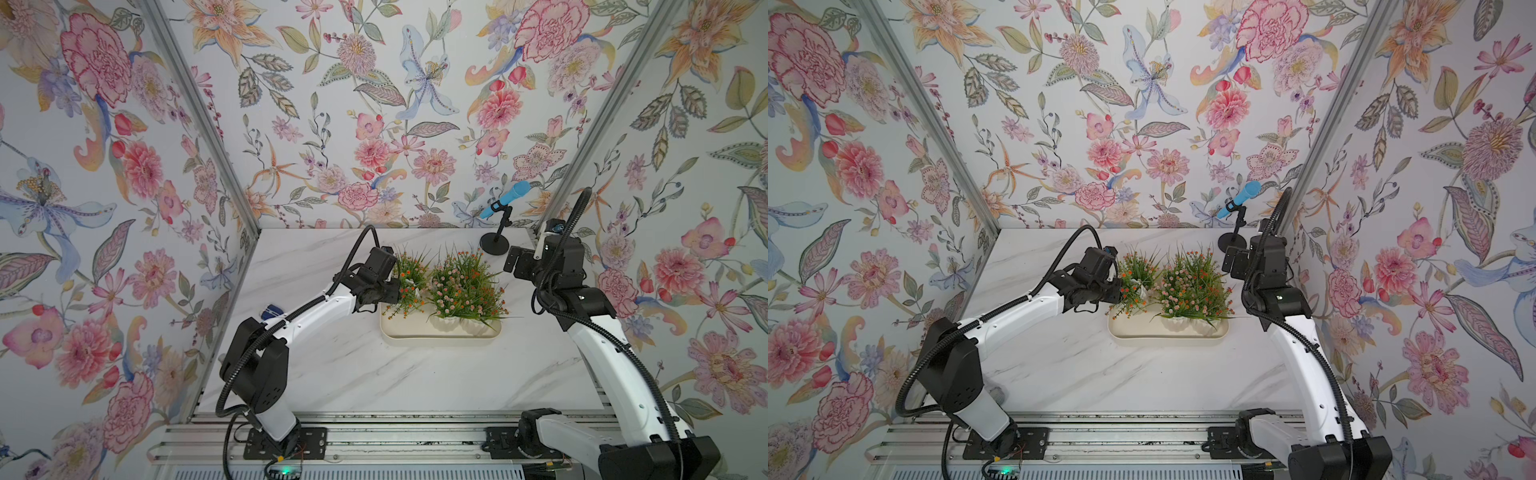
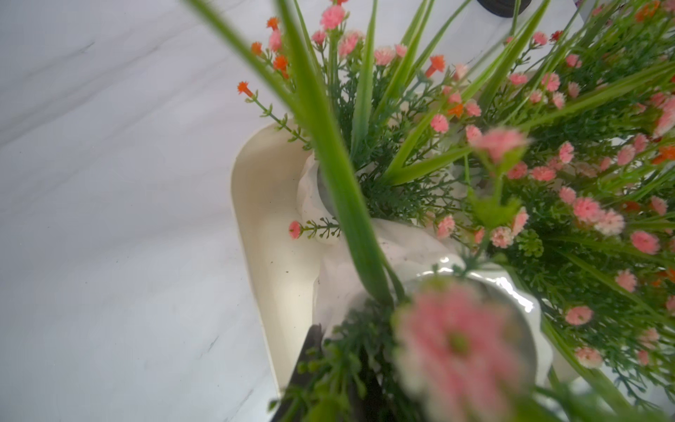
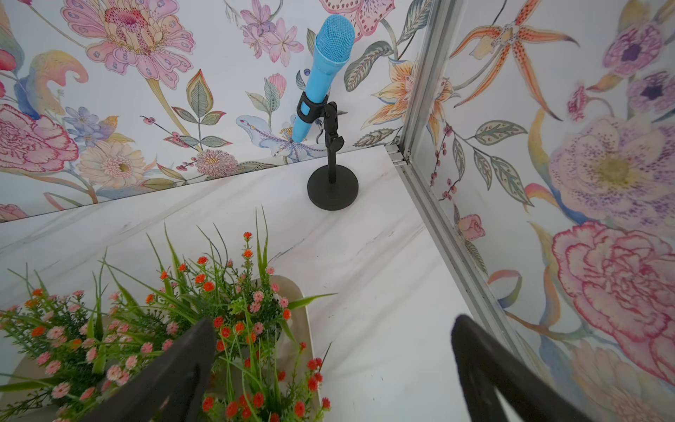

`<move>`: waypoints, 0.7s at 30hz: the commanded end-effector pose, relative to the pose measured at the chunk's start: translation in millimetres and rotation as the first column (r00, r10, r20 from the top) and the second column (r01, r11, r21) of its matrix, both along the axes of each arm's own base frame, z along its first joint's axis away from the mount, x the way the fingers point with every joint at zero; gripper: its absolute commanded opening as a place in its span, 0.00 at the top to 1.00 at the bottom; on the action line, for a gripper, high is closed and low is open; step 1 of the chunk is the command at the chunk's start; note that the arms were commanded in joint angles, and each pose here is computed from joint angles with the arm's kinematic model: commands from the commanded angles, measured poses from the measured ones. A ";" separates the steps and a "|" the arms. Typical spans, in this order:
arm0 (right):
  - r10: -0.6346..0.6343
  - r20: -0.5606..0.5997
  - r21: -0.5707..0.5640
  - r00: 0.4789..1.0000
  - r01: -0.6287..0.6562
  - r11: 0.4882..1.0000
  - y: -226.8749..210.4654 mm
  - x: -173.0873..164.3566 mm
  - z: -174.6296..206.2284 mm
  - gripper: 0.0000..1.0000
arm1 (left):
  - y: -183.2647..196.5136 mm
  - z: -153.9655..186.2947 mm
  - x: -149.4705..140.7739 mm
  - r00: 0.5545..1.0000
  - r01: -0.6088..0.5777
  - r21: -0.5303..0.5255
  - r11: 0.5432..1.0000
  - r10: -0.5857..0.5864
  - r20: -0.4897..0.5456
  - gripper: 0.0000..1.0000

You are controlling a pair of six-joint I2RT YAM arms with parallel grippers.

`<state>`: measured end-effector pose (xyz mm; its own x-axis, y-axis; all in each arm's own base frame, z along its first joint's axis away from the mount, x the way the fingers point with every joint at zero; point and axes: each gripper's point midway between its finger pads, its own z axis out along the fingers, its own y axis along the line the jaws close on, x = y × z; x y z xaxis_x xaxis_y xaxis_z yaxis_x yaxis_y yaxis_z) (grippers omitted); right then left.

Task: Put the potted gypsophila into the storage box
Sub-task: Place the baby's breath potted plant at the storage box.

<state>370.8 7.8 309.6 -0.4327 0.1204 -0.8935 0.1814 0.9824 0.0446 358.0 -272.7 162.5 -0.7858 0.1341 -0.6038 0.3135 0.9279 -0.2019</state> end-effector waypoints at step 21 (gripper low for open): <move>0.071 -0.041 0.057 0.997 -0.068 0.996 14.5 21.1 -22.9 0.00 | -3.2 -4.6 -25.4 1.000 -0.012 0.002 1.000 0.012 -0.020 1.00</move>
<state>390.4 21.5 285.5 -0.4900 0.1200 -0.8634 0.1166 0.9906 0.0715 329.2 -256.6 159.6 -0.8080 0.1389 -0.5726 0.2777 0.9469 -0.1621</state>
